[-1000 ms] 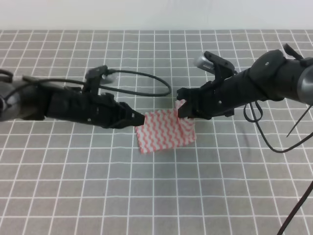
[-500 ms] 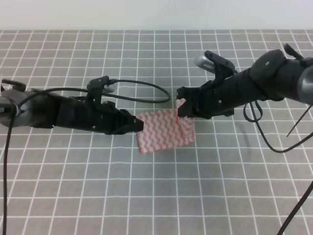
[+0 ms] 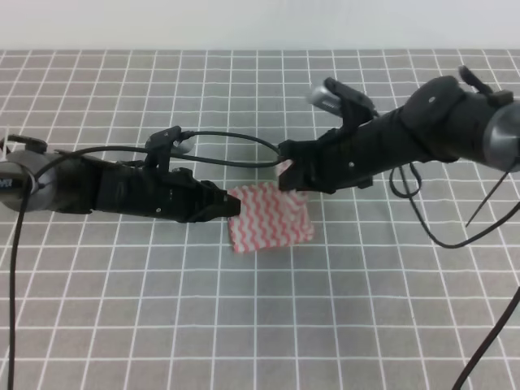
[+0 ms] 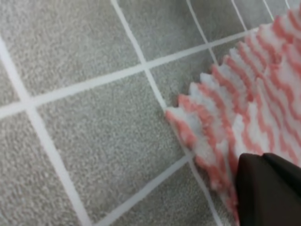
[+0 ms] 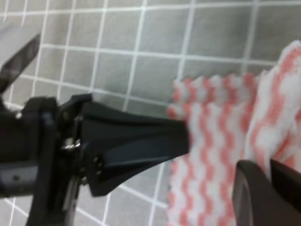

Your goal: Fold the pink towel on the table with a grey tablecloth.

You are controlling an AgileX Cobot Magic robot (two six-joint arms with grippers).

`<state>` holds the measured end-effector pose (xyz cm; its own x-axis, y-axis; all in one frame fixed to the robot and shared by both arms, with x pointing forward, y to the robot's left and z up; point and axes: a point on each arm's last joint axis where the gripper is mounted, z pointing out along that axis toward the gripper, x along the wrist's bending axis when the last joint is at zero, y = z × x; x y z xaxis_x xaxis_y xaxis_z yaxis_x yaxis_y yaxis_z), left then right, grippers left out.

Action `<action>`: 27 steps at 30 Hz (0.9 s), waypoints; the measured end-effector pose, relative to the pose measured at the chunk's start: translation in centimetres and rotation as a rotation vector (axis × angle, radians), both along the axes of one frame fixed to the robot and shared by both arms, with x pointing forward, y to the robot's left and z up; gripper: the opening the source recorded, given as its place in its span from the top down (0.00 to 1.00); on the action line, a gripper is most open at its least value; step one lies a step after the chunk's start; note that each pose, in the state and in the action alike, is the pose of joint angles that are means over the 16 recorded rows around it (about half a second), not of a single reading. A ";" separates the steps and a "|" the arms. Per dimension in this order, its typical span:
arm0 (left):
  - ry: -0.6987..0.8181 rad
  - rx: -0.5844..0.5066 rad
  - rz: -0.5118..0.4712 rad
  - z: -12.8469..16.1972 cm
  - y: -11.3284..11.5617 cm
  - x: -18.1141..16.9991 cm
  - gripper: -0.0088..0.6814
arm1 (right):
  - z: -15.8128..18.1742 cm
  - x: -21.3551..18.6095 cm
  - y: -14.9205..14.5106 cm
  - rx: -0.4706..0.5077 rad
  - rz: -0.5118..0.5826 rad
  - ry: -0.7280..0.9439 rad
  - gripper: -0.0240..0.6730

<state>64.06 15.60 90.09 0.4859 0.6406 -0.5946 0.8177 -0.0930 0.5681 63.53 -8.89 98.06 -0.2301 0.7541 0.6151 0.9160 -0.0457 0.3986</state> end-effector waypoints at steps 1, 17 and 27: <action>0.001 -0.001 0.001 0.0 0.0 0.0 0.99 | 0.0 -0.1 0.2 0.001 0.004 -0.002 0.98; 0.007 -0.020 -0.005 0.1 -0.1 -0.1 0.99 | -1.8 0.2 2.7 -0.002 0.046 0.019 0.98; 0.009 -0.037 -0.010 0.3 -0.2 -0.1 0.99 | -2.5 0.6 3.2 0.009 0.058 0.038 0.98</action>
<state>63.96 15.38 90.39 0.4871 0.6134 -0.6217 0.8217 -0.0808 0.5641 64.16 -5.68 95.61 -0.2493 0.7348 0.6308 0.9318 0.0045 0.3630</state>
